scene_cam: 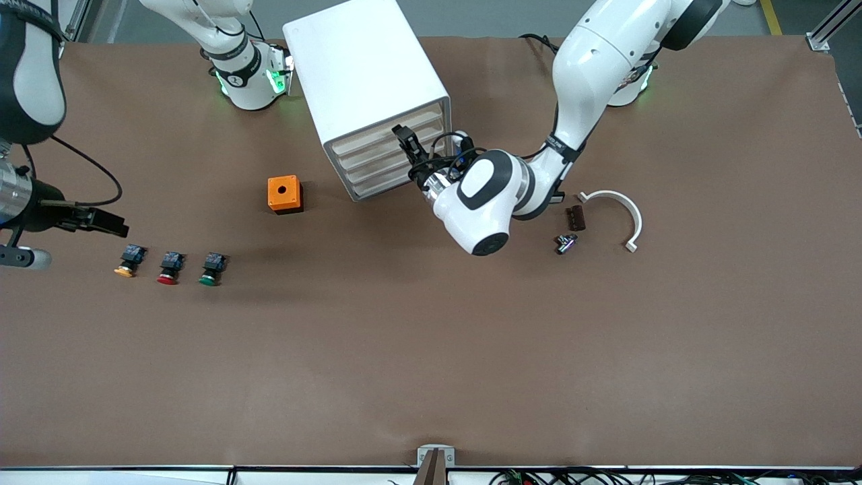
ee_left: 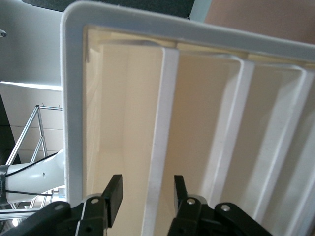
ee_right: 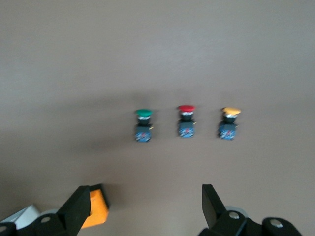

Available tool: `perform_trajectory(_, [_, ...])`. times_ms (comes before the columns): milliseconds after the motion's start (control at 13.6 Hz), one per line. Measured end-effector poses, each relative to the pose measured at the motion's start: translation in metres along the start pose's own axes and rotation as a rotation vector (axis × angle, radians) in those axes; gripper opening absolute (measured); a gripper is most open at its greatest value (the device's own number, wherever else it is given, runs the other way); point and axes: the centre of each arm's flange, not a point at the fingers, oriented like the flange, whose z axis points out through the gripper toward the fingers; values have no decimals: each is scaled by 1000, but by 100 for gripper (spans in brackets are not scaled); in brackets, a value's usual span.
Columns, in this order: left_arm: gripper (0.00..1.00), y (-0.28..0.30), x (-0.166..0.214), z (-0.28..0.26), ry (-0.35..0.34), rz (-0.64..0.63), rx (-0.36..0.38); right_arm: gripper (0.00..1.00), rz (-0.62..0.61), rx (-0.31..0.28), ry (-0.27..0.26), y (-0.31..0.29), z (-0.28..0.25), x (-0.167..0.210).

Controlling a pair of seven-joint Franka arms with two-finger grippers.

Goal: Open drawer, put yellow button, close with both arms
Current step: 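Grasp the drawer handle with the left gripper and pull it open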

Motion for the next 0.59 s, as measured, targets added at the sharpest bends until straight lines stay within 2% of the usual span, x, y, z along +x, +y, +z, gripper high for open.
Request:
perform_trajectory(147, [48,3,0,3,3,-12,3,100,10,-15,33,13,30,5])
perform_trajectory(294, [43,10,-1,10,13,-23,8,100,7,-14,79,41,71,7])
perform_trajectory(440, [43,13,-3,20,22,-28,23,100,11,-13,129,78,121,1])
perform_trajectory(587, [39,10,-5,27,26,-32,32,100,24,-12,147,114,175,-14])
